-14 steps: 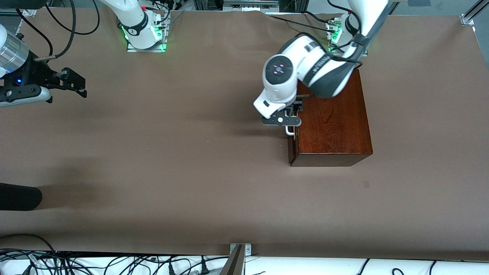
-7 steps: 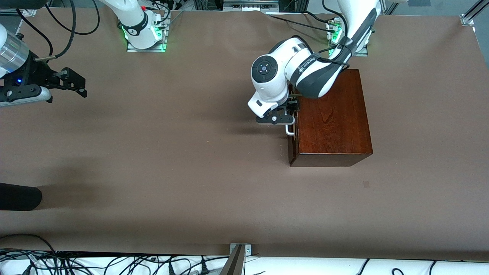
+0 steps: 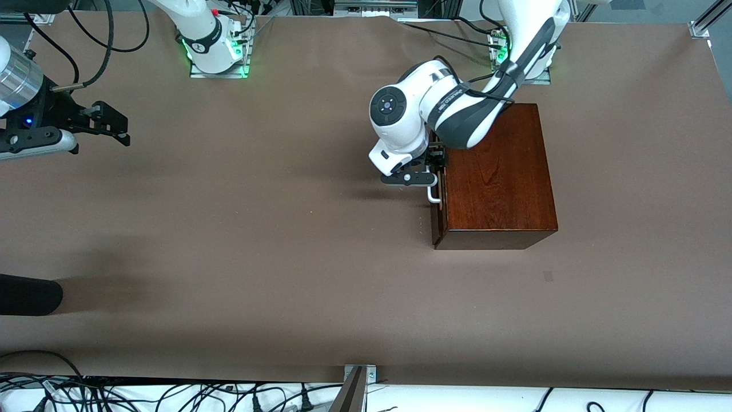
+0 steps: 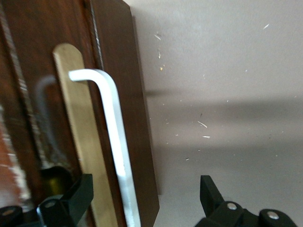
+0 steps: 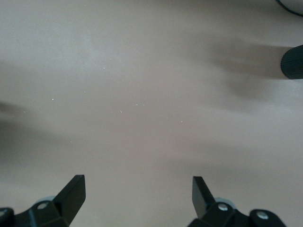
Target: Open drawer, take yellow block, close drawer
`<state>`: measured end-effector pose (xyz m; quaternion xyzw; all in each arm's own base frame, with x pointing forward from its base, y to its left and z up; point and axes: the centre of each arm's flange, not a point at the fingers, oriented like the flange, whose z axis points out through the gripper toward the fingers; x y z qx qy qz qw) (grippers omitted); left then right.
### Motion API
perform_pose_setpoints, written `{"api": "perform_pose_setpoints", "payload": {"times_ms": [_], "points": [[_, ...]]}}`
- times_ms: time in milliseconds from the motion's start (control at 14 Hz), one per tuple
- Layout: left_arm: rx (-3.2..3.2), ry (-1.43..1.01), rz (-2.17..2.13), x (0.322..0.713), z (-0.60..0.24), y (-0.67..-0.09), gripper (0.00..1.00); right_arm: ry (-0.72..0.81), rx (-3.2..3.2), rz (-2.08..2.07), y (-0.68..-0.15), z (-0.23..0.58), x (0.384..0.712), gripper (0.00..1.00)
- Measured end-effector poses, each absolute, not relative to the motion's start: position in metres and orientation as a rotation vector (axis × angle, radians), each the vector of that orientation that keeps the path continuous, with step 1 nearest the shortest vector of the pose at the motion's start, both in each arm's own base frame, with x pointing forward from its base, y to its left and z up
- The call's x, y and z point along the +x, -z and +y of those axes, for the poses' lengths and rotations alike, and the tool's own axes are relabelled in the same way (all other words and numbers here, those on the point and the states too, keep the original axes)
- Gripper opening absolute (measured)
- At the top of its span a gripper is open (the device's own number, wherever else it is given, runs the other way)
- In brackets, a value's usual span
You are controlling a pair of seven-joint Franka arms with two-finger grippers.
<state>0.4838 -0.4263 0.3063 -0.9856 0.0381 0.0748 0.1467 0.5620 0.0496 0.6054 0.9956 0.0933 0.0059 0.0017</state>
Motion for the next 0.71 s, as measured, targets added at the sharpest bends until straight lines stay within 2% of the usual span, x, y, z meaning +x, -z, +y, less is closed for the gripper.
{"api": "perform_pose_setpoints", "payload": {"times_ms": [714], "points": [[-2.823,-0.157,0.128,0.465,-0.455,-0.274,1.00,-0.019,3.124,0.294,-0.606,0.050,0.562,1.00]]}}
